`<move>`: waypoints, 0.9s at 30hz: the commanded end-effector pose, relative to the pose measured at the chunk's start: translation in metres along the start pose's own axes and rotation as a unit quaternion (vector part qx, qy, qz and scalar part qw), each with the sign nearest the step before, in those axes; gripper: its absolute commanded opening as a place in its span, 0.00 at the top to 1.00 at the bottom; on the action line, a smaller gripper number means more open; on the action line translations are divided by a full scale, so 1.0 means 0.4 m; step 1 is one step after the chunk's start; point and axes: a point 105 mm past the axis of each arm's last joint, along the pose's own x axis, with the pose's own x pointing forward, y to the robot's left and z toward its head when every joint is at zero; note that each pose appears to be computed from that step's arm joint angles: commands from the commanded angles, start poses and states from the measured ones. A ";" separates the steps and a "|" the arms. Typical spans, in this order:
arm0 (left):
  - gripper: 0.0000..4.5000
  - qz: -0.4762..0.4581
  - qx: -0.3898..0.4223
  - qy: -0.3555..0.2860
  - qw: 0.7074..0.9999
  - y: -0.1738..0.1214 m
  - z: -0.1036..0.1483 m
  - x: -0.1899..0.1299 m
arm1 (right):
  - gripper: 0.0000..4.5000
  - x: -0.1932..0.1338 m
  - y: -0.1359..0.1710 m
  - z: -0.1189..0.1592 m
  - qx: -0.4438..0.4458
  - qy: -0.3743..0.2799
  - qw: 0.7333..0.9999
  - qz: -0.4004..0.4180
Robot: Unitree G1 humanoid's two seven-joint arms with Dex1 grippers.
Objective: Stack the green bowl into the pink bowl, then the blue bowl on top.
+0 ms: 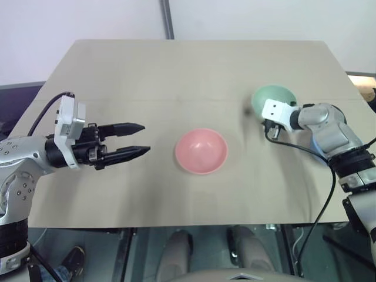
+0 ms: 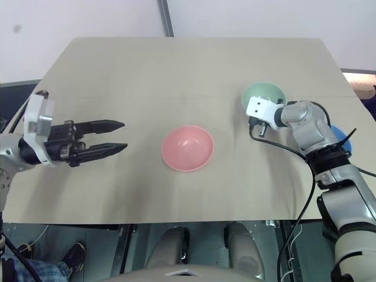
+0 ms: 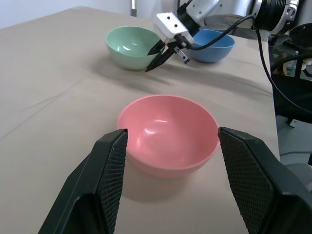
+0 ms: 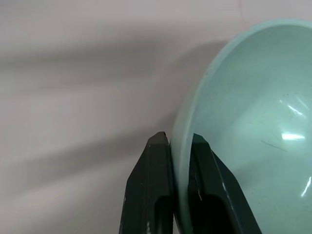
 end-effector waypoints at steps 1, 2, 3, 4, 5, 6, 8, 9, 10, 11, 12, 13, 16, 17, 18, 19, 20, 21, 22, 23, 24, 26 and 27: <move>0.31 -0.010 0.029 -0.001 1.000 -0.008 0.019 0.005 | 0.98 -0.064 0.005 0.119 -0.062 -0.074 0.995 0.025; 0.31 -0.008 0.032 0.002 0.999 -0.005 0.017 0.004 | 0.98 -0.077 0.024 0.140 -0.089 -0.083 0.992 0.044; 0.31 -0.007 0.033 0.004 0.999 -0.001 0.015 0.003 | 0.98 -0.089 0.045 0.164 -0.107 -0.096 0.988 0.063; 0.31 -0.008 0.033 0.006 0.999 0.001 0.014 0.002 | 0.98 -0.102 0.065 0.194 -0.122 -0.112 0.983 0.079; 0.31 -0.008 0.034 0.007 0.999 0.003 0.012 0.002 | 0.98 -0.113 0.084 0.221 -0.131 -0.126 0.979 0.093; 0.31 -0.010 0.034 0.009 0.999 0.003 0.009 0.003 | 0.98 -0.123 0.102 0.247 -0.138 -0.140 0.975 0.105; 0.31 -0.015 0.034 0.011 0.999 0.005 0.006 0.005 | 0.98 -0.139 0.139 0.291 -0.151 -0.163 0.966 0.132; 0.31 -0.017 0.034 0.012 0.999 0.006 0.005 0.006 | 0.98 -0.145 0.162 0.313 -0.161 -0.176 0.960 0.147; 0.31 -0.020 0.034 0.012 0.999 0.007 0.005 0.008 | 0.98 -0.149 0.186 0.329 -0.169 -0.186 0.954 0.163; 0.31 -0.021 0.034 0.012 0.999 0.009 0.006 0.010 | 0.98 -0.151 0.201 0.336 -0.172 -0.190 0.951 0.174; 0.31 -0.024 0.035 0.014 0.999 0.011 0.005 0.012 | 0.98 -0.151 0.217 0.342 -0.174 -0.193 0.948 0.184; 0.31 -0.027 0.036 0.016 0.999 0.014 0.006 0.014 | 0.98 -0.149 0.227 0.344 -0.176 -0.194 0.946 0.191; 0.31 -0.035 0.033 0.017 0.999 0.017 0.006 0.018 | 0.98 -0.136 0.258 0.347 -0.187 -0.194 0.940 0.207; 0.31 -0.039 0.030 0.019 0.999 0.017 0.005 0.019 | 0.98 -0.130 0.265 0.349 -0.189 -0.195 0.939 0.211; 0.31 -0.041 0.029 0.020 0.999 0.017 0.003 0.019 | 0.98 -0.121 0.274 0.354 -0.194 -0.197 0.937 0.213; 0.31 -0.044 0.029 0.022 0.998 0.017 0.002 0.020 | 0.98 -0.112 0.281 0.359 -0.197 -0.199 0.936 0.214; 0.31 -0.046 0.029 0.024 0.998 0.017 0.001 0.021 | 0.98 -0.105 0.286 0.366 -0.198 -0.202 0.935 0.215; 0.31 -0.047 0.030 0.025 0.998 0.018 0.000 0.022 | 0.98 -0.095 0.294 0.376 -0.198 -0.207 0.933 0.217; 0.31 -0.048 0.031 0.025 0.998 0.019 0.001 0.023 | 0.98 -0.085 0.300 0.386 -0.198 -0.211 0.932 0.217; 0.31 -0.049 0.031 0.025 0.998 0.019 0.002 0.025 | 0.98 -0.078 0.304 0.392 -0.198 -0.214 0.932 0.216; 0.31 -0.049 0.032 0.025 0.998 0.020 0.002 0.025 | 0.98 -0.073 0.307 0.396 -0.200 -0.215 0.931 0.216; 0.31 -0.050 0.033 0.026 0.998 0.020 0.002 0.026 | 0.98 -0.063 0.308 0.402 -0.212 -0.214 0.930 0.210; 0.31 -0.050 0.034 0.027 0.998 0.021 0.002 0.026 | 0.98 -0.059 0.306 0.405 -0.218 -0.213 0.930 0.205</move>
